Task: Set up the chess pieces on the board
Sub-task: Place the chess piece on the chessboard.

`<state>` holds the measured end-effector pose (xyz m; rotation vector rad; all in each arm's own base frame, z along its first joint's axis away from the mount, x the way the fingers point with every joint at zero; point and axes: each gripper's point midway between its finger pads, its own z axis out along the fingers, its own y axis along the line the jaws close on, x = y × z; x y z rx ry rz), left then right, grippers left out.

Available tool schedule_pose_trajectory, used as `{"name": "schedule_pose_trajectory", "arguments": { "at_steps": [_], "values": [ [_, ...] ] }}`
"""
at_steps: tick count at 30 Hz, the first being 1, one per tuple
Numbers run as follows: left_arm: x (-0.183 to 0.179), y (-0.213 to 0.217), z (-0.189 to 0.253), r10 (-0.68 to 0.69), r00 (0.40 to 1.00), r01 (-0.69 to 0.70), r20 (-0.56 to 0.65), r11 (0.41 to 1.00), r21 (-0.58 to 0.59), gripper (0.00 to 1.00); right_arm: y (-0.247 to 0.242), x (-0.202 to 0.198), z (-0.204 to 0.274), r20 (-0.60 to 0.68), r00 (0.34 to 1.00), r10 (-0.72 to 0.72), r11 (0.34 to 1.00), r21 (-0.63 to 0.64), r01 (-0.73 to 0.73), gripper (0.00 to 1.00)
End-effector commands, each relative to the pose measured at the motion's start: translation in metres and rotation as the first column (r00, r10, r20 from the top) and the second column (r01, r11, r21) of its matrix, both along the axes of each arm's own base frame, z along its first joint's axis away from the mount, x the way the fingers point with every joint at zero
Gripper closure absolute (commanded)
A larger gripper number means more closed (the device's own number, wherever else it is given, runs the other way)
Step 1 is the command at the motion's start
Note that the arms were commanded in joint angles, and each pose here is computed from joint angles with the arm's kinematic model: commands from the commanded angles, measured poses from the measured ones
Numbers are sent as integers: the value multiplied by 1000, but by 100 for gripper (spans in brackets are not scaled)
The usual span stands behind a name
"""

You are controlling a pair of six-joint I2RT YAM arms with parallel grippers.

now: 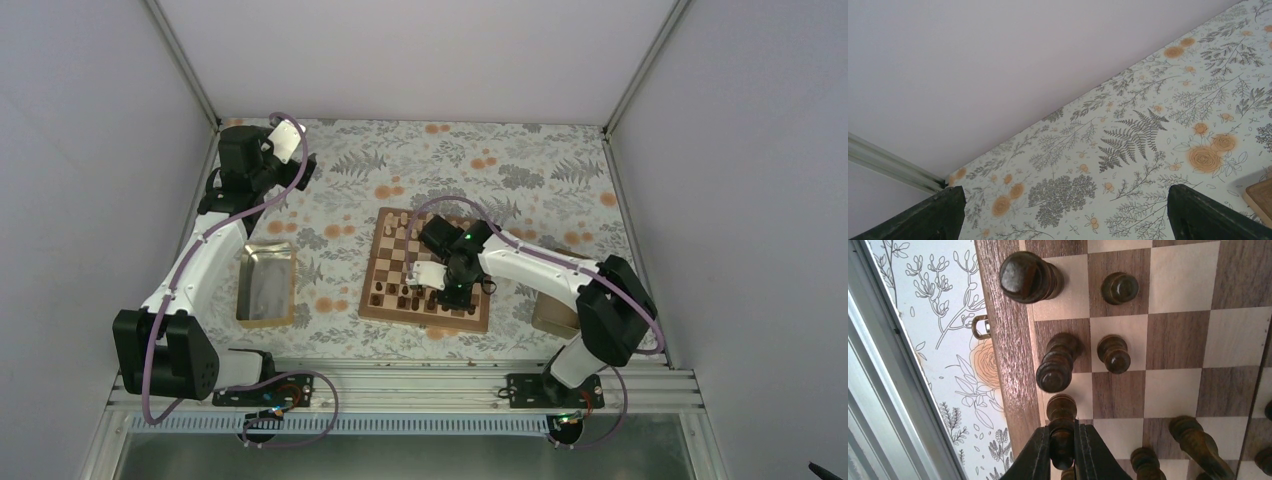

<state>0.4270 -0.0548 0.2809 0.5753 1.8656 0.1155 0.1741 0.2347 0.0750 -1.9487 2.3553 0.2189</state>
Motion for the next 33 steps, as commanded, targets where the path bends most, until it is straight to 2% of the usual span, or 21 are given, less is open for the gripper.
{"name": "schedule_pose_trajectory", "arguments": {
  "at_steps": [1,9,19,28,33],
  "values": [
    [1,4,6,8,1000,-8,17,1000,9,0,8,-1,-6,-8,1000,7,1000,10,-7,92],
    [1,3,5,5,1000,-5,16,1000,10,0,11,2,-3,0,1000,14,1000,14,-14,90],
    [1,2,4,1,1000,-2,12,1000,10,0,11,4,6,18,1000,14,1000,26,-15,66],
    [1,3,5,4,1000,-4,14,1000,10,0,-1,18,34,109,994,-27,999,31,24,63],
    [0,3,5,3,1000,-3,14,1000,9,0,-6,21,39,117,992,-37,999,35,33,63]
  ]
}}
